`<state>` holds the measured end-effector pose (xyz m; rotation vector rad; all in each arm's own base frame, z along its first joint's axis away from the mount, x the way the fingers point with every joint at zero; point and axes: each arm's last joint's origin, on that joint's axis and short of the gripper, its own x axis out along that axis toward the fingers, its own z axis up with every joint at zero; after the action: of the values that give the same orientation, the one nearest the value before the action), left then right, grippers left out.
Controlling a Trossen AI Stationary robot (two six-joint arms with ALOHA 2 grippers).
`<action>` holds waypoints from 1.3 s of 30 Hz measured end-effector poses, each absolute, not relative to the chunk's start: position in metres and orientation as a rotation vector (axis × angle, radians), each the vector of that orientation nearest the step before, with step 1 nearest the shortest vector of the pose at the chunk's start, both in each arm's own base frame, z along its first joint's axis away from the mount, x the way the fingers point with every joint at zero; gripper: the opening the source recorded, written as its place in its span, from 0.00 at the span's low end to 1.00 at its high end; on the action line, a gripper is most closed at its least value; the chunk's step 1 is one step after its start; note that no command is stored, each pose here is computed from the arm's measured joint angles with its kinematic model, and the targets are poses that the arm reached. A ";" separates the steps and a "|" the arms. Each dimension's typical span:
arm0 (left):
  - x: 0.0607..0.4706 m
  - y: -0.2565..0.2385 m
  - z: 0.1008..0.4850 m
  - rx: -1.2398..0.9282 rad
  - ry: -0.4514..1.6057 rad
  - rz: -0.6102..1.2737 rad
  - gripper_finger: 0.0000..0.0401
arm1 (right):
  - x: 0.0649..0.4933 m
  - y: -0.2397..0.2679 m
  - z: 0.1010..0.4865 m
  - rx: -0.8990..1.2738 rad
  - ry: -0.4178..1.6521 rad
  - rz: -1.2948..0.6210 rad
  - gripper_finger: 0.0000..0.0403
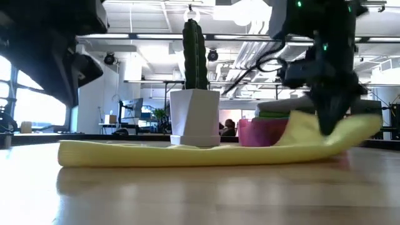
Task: Fold microfiber towels
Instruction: Fold the yellow towel
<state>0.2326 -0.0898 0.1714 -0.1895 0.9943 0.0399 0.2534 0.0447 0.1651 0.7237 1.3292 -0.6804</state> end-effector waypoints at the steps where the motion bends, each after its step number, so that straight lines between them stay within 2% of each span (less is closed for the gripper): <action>1: 0.232 -0.090 0.174 -0.195 0.982 0.037 0.08 | 0.253 0.045 0.173 0.702 1.368 -0.703 0.00; 4: 0.228 -0.088 0.182 -0.202 0.963 0.031 0.08 | 0.249 0.044 0.193 0.666 1.465 -0.796 0.00; 9: 0.225 -0.087 0.190 -0.214 0.932 0.022 0.08 | 0.250 0.044 0.228 0.686 1.503 -0.894 0.00; 14: 0.224 -0.086 0.191 -0.212 0.933 0.022 0.08 | 0.263 0.050 0.254 0.777 1.394 -0.866 0.00; 18: 0.224 -0.086 0.191 -0.205 0.935 0.019 0.08 | 0.278 0.058 0.266 0.840 1.268 -0.761 0.00; 25: 0.224 -0.086 0.191 -0.162 0.936 -0.001 0.08 | 0.296 0.065 0.266 0.887 1.111 -0.695 0.00; 39: 0.222 -0.085 0.190 -0.126 0.954 -0.002 0.08 | 0.351 0.065 0.217 0.888 1.039 -0.602 0.00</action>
<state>0.2220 -0.0853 0.1900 -0.1260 0.9543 -0.0020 0.3505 0.0655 0.2170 0.8877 1.0387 -0.6022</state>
